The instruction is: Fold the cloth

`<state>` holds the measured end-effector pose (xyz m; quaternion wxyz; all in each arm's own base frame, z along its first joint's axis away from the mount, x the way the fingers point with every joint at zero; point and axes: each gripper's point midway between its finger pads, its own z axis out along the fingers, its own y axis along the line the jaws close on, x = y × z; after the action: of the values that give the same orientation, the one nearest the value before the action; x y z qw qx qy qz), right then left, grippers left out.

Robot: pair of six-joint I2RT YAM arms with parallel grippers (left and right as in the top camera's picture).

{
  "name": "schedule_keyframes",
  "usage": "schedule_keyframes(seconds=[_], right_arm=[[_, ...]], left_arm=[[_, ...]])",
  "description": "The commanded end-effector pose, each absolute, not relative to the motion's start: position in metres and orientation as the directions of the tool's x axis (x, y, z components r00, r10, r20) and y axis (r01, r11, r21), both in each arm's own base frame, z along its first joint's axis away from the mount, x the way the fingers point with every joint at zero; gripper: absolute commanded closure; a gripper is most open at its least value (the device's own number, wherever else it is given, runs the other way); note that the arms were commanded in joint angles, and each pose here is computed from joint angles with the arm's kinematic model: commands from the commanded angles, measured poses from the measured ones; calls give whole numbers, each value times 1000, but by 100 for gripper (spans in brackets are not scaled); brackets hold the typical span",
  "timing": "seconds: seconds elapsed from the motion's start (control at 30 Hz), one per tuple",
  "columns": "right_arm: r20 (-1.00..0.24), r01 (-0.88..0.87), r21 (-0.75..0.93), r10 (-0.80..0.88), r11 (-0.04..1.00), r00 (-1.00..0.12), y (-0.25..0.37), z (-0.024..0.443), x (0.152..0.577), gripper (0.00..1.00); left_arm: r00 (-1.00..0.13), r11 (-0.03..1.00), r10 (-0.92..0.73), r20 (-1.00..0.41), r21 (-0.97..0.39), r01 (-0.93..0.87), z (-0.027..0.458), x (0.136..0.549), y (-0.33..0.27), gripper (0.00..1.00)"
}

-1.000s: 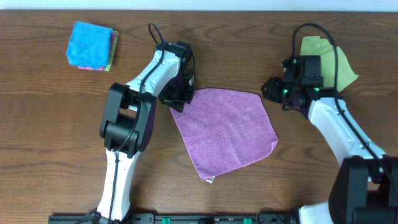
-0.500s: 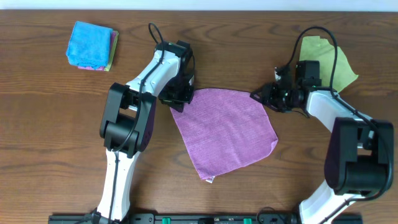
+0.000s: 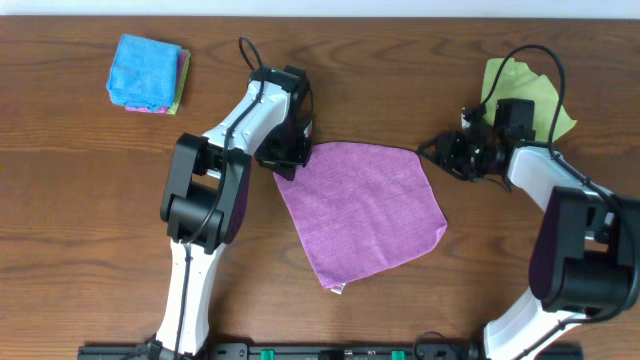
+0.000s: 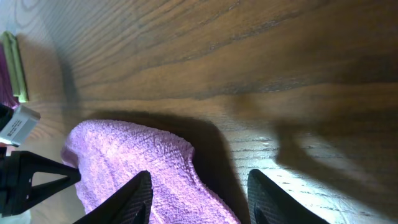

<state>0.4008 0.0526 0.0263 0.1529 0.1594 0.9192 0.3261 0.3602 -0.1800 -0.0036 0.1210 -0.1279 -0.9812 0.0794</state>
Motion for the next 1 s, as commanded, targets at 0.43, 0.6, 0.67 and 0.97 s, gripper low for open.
schedule_keyframes(seconds=[0.43,0.6,0.67,0.97], right_arm=[[-28,211,799,385,563,-922,91,6,404,46],[42,222,827,339,516,-940,110,9,391,48],[66,230,837,325,497,-943,115,11,386,48],[75,246,826,334,507,-940,107,8,383,54]], left_arm=[[-934,958,264,242,-179,224,-29,358,-178,94],[-935,958,264,239,-180,225,-29,359,-179,94],[-935,958,264,238,-180,225,-29,359,-179,94],[-934,958,264,239,-180,225,-29,359,-179,94]])
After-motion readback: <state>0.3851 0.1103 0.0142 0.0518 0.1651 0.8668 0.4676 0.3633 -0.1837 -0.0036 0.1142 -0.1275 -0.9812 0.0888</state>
